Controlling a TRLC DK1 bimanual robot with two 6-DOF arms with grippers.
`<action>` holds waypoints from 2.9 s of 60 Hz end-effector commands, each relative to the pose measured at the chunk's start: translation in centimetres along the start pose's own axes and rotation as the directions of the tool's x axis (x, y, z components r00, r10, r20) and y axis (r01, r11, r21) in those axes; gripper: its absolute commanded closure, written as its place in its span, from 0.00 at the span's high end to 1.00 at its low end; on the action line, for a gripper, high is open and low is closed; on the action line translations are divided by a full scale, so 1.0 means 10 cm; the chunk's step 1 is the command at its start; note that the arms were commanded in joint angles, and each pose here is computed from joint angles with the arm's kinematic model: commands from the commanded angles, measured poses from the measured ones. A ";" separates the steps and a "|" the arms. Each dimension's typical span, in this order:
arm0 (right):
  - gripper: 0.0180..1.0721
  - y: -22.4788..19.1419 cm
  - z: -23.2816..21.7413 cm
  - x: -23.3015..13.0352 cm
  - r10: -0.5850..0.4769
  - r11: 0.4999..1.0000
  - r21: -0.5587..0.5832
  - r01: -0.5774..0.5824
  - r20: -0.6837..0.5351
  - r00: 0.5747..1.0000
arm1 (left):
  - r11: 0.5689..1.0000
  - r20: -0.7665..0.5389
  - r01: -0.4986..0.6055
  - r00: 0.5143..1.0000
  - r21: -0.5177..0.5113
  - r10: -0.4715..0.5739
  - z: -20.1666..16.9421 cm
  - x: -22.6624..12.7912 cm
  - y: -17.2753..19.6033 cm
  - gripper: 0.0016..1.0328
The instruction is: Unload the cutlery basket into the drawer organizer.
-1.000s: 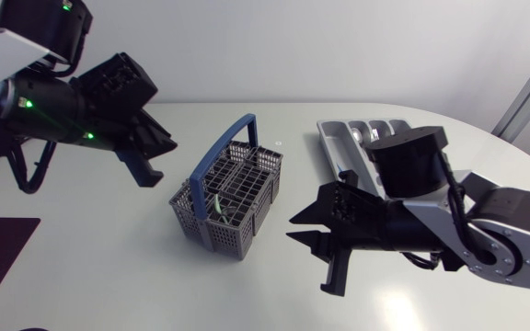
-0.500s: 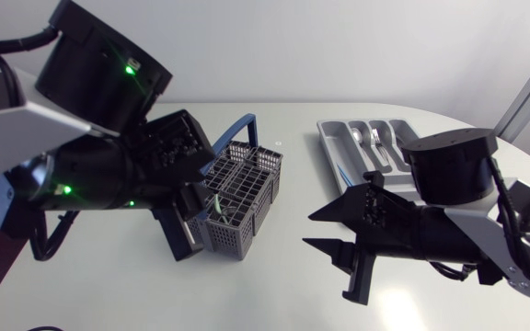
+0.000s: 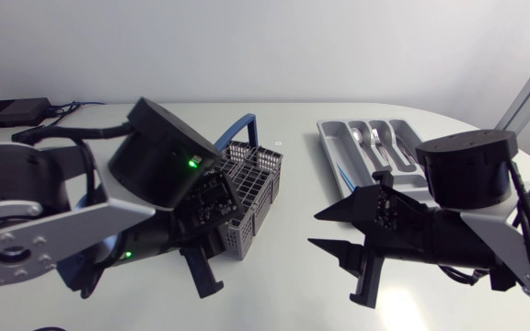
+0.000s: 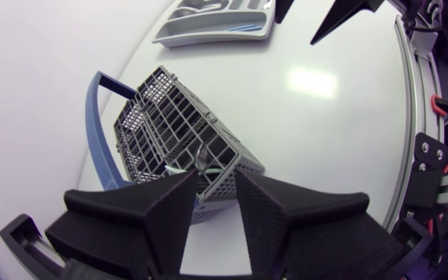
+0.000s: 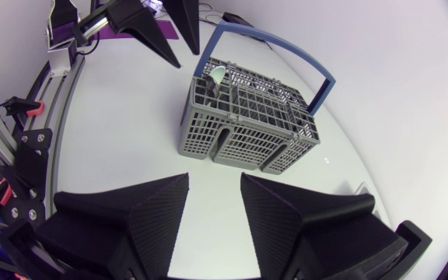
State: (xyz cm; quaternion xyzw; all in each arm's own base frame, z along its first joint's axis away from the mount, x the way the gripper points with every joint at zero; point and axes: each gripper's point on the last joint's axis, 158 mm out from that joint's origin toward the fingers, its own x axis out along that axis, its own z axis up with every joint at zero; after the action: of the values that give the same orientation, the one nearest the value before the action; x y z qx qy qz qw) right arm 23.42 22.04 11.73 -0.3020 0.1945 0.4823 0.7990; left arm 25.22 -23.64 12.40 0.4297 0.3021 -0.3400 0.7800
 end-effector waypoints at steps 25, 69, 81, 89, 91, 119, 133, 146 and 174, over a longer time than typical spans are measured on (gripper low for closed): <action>0.49 0.00 -0.21 -0.04 0.002 1.000 0.031 -0.001 -0.022 1.000 | 0.995 -0.013 -0.054 0.998 0.084 0.055 -0.13 0.37 -0.07 0.44; 0.50 0.01 -0.30 -0.34 -0.064 0.997 -0.042 0.065 0.023 0.998 | 0.983 0.061 -0.116 0.992 0.144 0.108 0.10 0.28 0.18 0.48; 0.50 0.12 -0.37 -0.33 -0.044 0.997 -0.054 0.047 0.041 0.998 | 0.984 0.093 -0.068 0.994 0.163 0.053 0.30 0.17 0.16 0.50; 0.50 0.17 -0.39 -0.31 -0.029 0.998 -0.054 0.032 0.054 0.998 | 0.983 0.067 -0.045 0.997 0.178 0.034 0.32 0.15 0.19 0.50; 0.50 0.18 -0.39 -0.31 -0.025 0.998 -0.060 0.028 0.056 0.998 | 0.981 0.055 -0.033 0.998 0.190 0.023 0.30 0.15 0.18 0.50; 0.52 0.20 -0.39 -0.24 0.008 0.998 -0.067 -0.004 0.060 0.998 | 0.897 -0.001 0.054 0.998 0.439 -0.060 0.08 0.11 0.16 0.50; 0.52 0.19 -0.38 -0.22 0.021 0.998 -0.060 -0.017 0.058 0.998 | 0.822 -0.027 0.062 0.998 0.565 -0.056 0.04 0.16 0.32 0.50; 0.52 0.16 -0.37 -0.18 0.022 0.998 -0.059 -0.019 0.055 0.998 | 0.758 -0.044 0.103 0.994 0.645 -0.098 0.02 0.18 0.28 0.50; 0.52 0.13 -0.35 -0.12 0.038 0.998 -0.051 -0.035 0.066 0.997 | 0.688 -0.075 0.142 0.989 0.712 -0.126 0.03 0.38 0.31 0.49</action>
State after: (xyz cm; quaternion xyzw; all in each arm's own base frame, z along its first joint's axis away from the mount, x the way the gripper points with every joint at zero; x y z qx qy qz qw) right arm 21.33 19.26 9.34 -0.3000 0.1655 0.5097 0.7892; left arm 29.05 -23.18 10.49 0.6714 0.1980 -0.4786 0.5301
